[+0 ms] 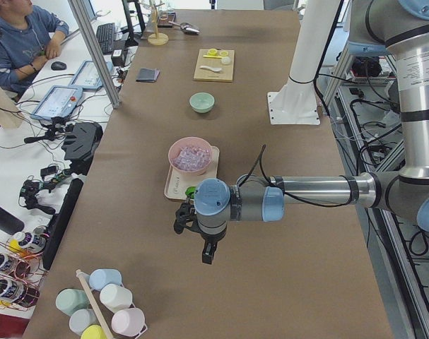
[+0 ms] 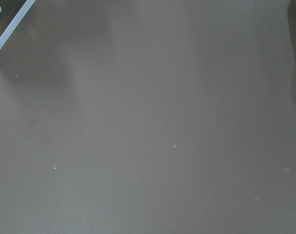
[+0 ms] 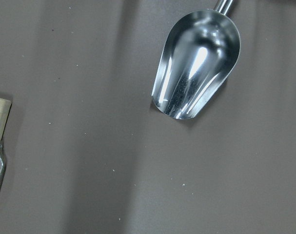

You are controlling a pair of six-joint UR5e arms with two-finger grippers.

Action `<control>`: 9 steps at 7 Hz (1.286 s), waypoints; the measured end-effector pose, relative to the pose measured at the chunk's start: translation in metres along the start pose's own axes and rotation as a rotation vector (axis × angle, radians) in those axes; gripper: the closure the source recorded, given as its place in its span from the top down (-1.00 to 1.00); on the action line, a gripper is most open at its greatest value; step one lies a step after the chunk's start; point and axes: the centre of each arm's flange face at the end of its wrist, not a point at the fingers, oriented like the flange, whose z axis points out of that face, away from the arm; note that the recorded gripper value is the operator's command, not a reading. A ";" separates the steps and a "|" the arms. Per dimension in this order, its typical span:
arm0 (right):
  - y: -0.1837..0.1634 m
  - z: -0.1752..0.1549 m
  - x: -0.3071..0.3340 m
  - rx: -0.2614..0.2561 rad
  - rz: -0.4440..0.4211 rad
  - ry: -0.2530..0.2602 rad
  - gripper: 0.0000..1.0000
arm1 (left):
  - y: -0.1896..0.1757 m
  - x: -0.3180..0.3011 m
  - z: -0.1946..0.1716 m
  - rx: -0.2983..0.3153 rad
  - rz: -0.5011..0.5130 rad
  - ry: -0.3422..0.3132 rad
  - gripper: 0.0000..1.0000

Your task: Put spoon and ice into bowl

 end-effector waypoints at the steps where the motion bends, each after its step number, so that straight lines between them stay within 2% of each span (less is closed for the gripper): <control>1: 0.000 0.000 -0.001 0.001 0.000 -0.012 1.00 | -0.004 0.001 -0.002 0.008 0.008 0.002 0.97; 3: -0.003 -0.004 -0.007 0.012 -0.008 -0.031 1.00 | -0.014 0.007 -0.008 0.043 0.042 0.008 0.97; 5: -0.014 -0.013 -0.026 0.033 -0.044 -0.060 1.00 | -0.025 0.028 -0.025 0.107 0.060 0.054 0.96; 7: -0.026 -0.017 -0.069 0.037 -0.080 -0.094 1.00 | -0.050 0.070 -0.050 0.160 -0.034 0.071 0.97; 9: -0.039 -0.013 -0.130 0.016 -0.017 -0.109 1.00 | -0.080 0.115 -0.060 0.171 -0.089 0.088 0.96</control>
